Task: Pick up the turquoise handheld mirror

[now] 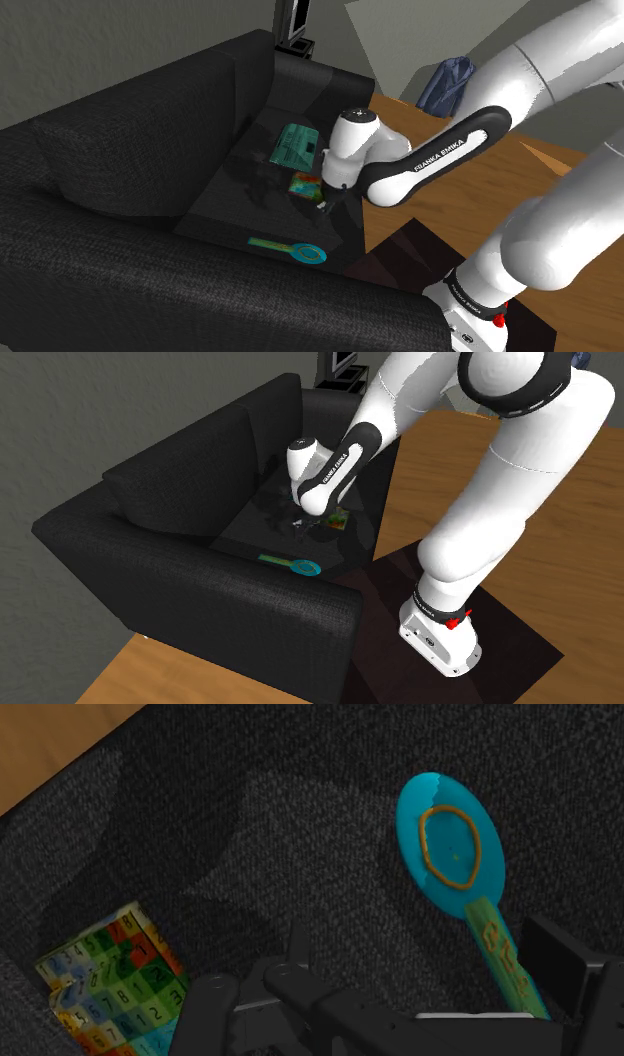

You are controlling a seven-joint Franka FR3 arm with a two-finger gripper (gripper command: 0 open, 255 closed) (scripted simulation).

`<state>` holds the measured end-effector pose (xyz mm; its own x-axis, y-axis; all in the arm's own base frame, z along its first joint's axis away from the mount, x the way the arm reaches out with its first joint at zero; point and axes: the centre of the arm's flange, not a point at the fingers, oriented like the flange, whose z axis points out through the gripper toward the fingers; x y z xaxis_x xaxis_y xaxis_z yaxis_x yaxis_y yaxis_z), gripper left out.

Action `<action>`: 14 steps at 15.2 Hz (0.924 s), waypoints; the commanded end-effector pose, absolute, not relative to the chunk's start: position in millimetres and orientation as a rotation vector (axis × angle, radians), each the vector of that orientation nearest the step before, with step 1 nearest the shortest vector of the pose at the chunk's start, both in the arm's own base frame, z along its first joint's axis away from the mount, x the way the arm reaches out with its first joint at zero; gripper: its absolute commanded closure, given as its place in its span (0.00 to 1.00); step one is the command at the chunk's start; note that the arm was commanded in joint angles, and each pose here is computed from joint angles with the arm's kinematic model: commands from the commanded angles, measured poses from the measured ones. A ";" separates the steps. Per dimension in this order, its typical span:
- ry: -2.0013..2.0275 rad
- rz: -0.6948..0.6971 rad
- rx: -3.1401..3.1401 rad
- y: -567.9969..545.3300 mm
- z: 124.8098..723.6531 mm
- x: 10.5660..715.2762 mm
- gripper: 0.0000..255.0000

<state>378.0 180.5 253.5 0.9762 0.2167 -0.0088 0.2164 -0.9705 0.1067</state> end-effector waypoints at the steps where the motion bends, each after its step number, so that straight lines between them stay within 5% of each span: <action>1: 0.345 0.007 3.020 195.6 230.3 382.8 0.00; 14: 0.385 0.008 3.024 235.7 129.4 395.7 0.00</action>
